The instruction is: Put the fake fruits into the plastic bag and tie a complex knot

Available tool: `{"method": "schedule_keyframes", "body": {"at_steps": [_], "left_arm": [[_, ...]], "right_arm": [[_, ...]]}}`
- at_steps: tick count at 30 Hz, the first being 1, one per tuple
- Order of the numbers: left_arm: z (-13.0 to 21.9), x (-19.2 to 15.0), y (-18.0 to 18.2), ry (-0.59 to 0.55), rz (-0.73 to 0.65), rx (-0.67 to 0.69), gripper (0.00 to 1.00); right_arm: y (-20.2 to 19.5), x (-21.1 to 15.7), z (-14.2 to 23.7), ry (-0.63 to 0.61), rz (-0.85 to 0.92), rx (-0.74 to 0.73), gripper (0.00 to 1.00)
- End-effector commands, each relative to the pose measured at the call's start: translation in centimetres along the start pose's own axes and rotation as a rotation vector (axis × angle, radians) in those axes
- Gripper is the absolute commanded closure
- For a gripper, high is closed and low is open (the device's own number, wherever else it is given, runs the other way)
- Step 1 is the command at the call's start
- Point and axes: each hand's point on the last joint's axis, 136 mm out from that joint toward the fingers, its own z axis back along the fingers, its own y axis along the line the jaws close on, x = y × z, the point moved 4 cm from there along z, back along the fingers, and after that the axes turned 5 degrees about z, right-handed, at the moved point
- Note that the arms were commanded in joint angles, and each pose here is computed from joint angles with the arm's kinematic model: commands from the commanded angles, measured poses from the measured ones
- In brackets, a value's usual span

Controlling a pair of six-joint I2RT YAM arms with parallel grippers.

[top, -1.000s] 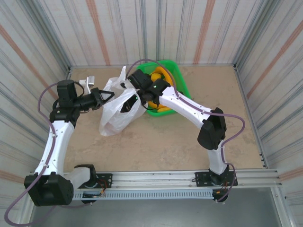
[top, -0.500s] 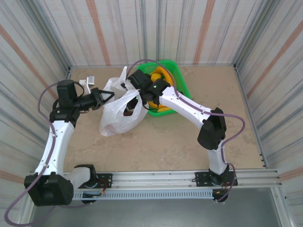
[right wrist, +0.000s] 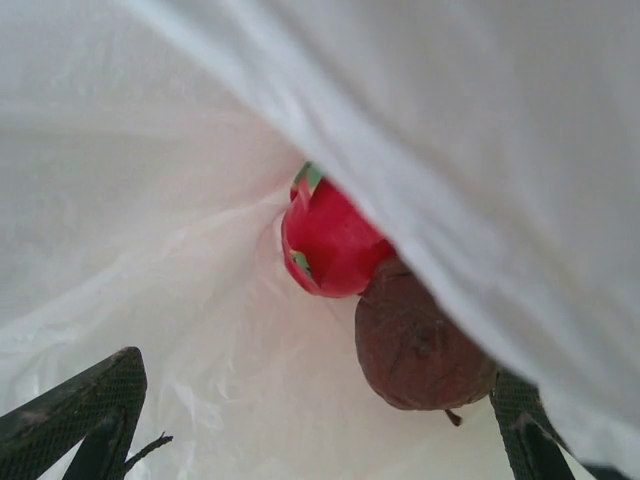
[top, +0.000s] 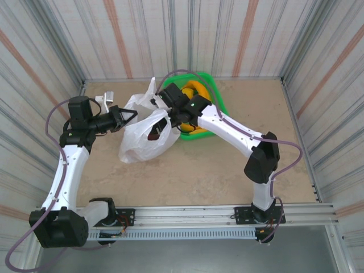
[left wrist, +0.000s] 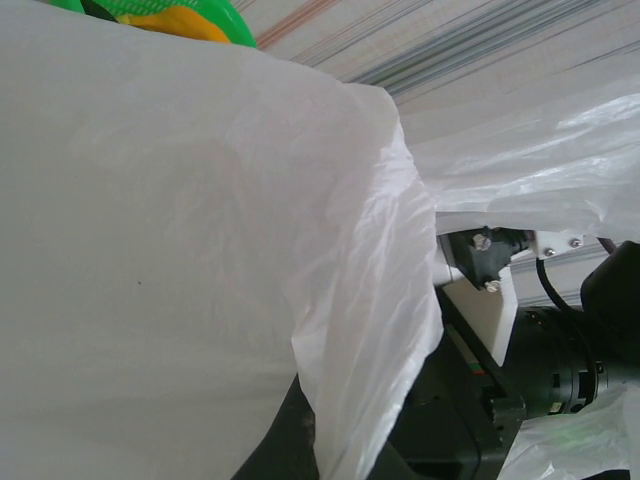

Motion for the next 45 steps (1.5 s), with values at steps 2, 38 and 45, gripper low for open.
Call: {"method": "schedule_keyframes", "body": {"at_steps": [2, 38, 45], "left_arm": [[0.2, -0.1, -0.3, -0.001, -0.010, -0.019, 1.00], [0.1, 0.0, -0.1, -0.004, 0.010, -0.015, 1.00], [0.0, 0.1, 0.0, -0.002, 0.011, -0.015, 1.00]], "right_arm": [[-1.7, -0.6, 2.5, -0.037, -0.040, -0.044, 0.08], [-17.8, -6.8, 11.3, 0.092, -0.345, -0.580, 0.09], [-21.1, -7.9, 8.1, 0.214, -0.357, -0.632, 0.09]]}}
